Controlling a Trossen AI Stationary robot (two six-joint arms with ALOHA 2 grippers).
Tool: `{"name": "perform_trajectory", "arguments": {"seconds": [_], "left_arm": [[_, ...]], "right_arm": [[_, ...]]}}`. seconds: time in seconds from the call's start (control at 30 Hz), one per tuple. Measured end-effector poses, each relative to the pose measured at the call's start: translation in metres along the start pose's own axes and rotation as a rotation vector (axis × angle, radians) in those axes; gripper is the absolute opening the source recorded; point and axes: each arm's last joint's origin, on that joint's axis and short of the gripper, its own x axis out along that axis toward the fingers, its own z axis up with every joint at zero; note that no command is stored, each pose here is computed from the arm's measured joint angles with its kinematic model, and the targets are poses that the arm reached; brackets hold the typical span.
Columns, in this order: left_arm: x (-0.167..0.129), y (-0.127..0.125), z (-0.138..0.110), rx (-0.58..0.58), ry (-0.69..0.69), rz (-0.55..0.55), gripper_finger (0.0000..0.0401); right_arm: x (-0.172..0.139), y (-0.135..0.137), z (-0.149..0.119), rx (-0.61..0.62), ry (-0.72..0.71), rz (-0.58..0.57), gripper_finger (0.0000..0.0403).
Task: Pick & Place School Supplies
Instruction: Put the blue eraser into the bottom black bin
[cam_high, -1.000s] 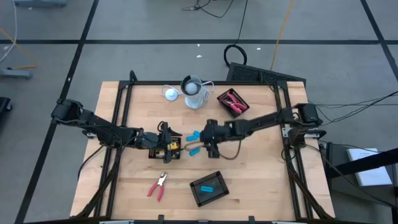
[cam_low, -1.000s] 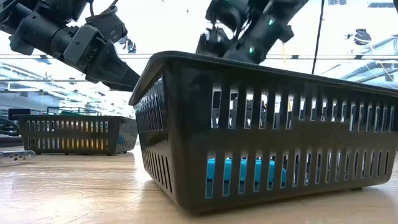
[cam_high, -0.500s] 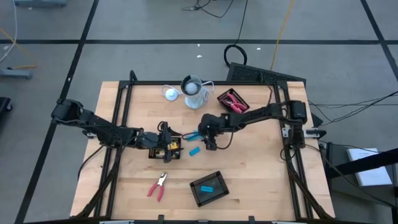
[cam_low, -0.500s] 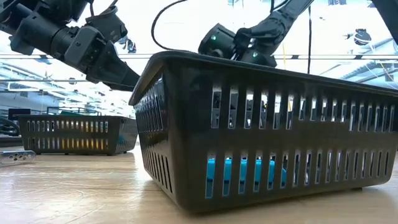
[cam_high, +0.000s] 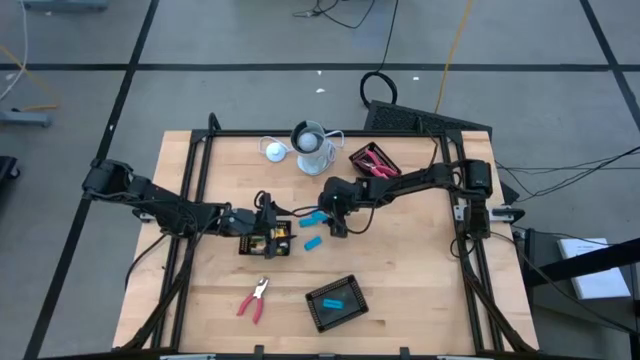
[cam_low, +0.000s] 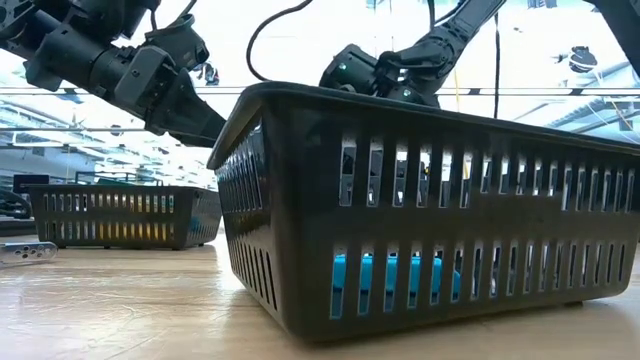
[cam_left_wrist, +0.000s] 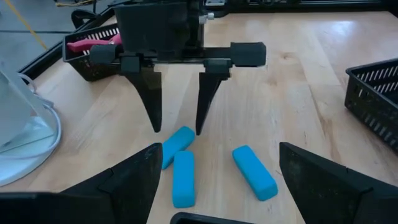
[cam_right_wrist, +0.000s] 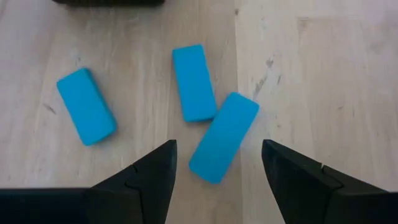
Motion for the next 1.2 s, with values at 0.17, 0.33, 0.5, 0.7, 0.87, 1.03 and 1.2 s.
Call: {"name": "perform_trajectory", "arguments": {"seconds": [0.17, 0.33, 0.5, 0.7, 0.87, 1.03, 1.2], "left_arm": [[0.000, 0.000, 0.000, -0.001, -0.003, 0.000, 0.0326], [0.000, 0.000, 0.001, -0.002, -0.004, 0.000, 0.0326], [0.000, 0.000, 0.001, -0.001, -0.003, -0.001, 0.0326], [0.000, 0.000, 0.000, -0.001, -0.002, 0.000, 0.0326], [0.000, 0.000, 0.000, -0.001, -0.002, 0.000, 0.0326], [0.000, 0.000, 0.000, -0.001, -0.002, 0.000, 0.0326], [0.000, 0.000, 0.000, 0.000, 0.004, 0.000, 0.0326]], "right_arm": [[0.010, -0.001, -0.005, 0.010, 0.007, 0.003, 0.0226], [0.018, -0.002, -0.007, 0.010, 0.012, 0.000, 0.0225], [0.018, -0.003, -0.007, 0.006, 0.017, -0.027, 0.0201], [0.019, 0.003, -0.007, -0.033, 0.022, -0.038, 0.0103], [0.019, 0.007, -0.007, -0.036, 0.024, -0.039, 0.0040], [0.015, 0.010, -0.004, -0.042, 0.024, -0.073, 0.0040], [0.000, 0.021, 0.001, -0.075, 0.034, -0.123, 0.0039]]}}
